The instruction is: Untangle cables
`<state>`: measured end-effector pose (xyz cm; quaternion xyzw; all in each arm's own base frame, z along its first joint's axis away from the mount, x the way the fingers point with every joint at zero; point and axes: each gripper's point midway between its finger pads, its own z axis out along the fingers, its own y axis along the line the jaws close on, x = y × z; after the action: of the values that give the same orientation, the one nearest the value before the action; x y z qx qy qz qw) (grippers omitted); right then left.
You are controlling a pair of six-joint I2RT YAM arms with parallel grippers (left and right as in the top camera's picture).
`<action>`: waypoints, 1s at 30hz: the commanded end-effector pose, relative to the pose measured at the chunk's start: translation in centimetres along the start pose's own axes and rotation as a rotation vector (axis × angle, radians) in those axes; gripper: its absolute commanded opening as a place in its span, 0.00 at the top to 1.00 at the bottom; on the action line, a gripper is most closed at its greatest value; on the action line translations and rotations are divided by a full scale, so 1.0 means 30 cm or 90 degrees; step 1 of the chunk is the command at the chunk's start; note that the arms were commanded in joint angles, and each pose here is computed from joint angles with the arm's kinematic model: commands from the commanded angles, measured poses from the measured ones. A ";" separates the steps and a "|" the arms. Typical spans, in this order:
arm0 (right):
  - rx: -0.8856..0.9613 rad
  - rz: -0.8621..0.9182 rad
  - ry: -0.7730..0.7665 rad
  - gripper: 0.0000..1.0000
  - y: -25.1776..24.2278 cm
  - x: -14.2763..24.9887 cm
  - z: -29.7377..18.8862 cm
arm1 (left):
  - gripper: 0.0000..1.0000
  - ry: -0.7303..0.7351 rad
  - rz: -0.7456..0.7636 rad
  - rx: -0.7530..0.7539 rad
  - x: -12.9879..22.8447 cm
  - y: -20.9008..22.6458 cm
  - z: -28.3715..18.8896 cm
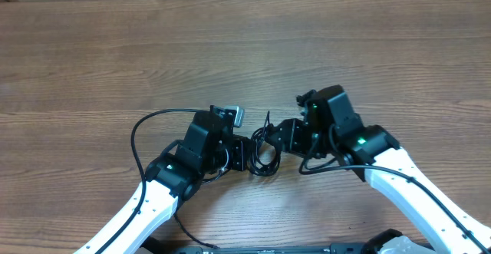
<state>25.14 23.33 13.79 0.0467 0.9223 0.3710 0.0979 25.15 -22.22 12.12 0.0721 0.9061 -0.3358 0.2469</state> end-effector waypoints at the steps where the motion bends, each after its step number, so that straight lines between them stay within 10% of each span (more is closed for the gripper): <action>1: -0.005 -0.005 0.001 0.57 0.027 0.006 0.042 | 0.96 -0.014 0.034 0.037 -0.028 -0.049 -0.024; 8: 0.094 0.077 -0.013 0.75 -0.076 0.013 0.088 | 0.96 -0.013 0.034 0.037 -0.027 -0.050 -0.024; 30: 0.098 0.075 -0.005 0.74 -0.092 0.004 0.148 | 0.96 -0.015 0.035 0.040 -0.030 -0.053 -0.025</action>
<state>25.80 24.19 9.65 0.1070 0.9399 0.3152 0.0763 24.99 -22.44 12.25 0.0838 0.9033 -0.3407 0.2468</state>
